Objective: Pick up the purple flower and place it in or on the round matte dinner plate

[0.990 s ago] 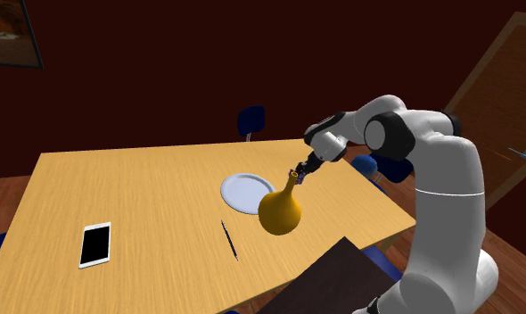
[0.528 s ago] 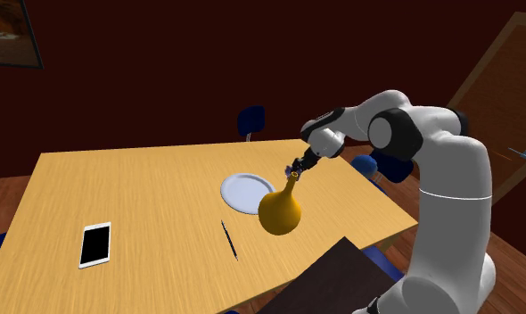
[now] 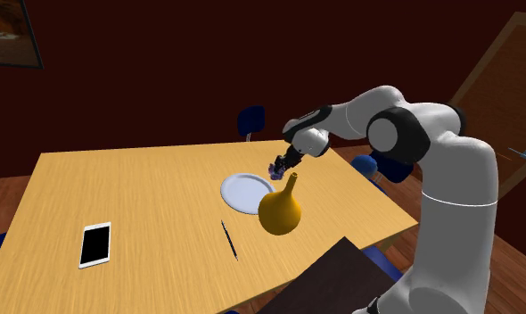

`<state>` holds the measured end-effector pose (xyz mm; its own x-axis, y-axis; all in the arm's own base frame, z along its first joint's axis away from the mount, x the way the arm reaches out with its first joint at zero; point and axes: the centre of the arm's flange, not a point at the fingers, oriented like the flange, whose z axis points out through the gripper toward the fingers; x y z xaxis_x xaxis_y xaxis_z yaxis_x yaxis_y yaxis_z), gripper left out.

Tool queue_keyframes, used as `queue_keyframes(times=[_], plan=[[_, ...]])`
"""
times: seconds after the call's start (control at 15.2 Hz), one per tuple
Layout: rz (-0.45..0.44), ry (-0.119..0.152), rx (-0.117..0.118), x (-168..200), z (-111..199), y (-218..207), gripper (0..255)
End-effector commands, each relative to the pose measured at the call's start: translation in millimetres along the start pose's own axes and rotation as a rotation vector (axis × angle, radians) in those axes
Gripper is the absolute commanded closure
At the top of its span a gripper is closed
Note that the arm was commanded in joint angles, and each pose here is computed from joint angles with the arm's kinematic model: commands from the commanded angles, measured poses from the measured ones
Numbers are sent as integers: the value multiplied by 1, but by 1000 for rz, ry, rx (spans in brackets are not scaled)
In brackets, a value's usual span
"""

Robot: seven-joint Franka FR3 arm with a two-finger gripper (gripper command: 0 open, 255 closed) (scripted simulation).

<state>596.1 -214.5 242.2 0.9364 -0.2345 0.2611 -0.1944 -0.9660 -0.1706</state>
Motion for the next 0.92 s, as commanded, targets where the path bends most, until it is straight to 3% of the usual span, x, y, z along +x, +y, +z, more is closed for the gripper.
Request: queue_keyframes(times=[0.0,0.46,0.86], plan=[[2,1,-1,4,2,-28,255],[2,1,-1,18,10,-123,255],[2,1,-1,10,40,-117,255]])
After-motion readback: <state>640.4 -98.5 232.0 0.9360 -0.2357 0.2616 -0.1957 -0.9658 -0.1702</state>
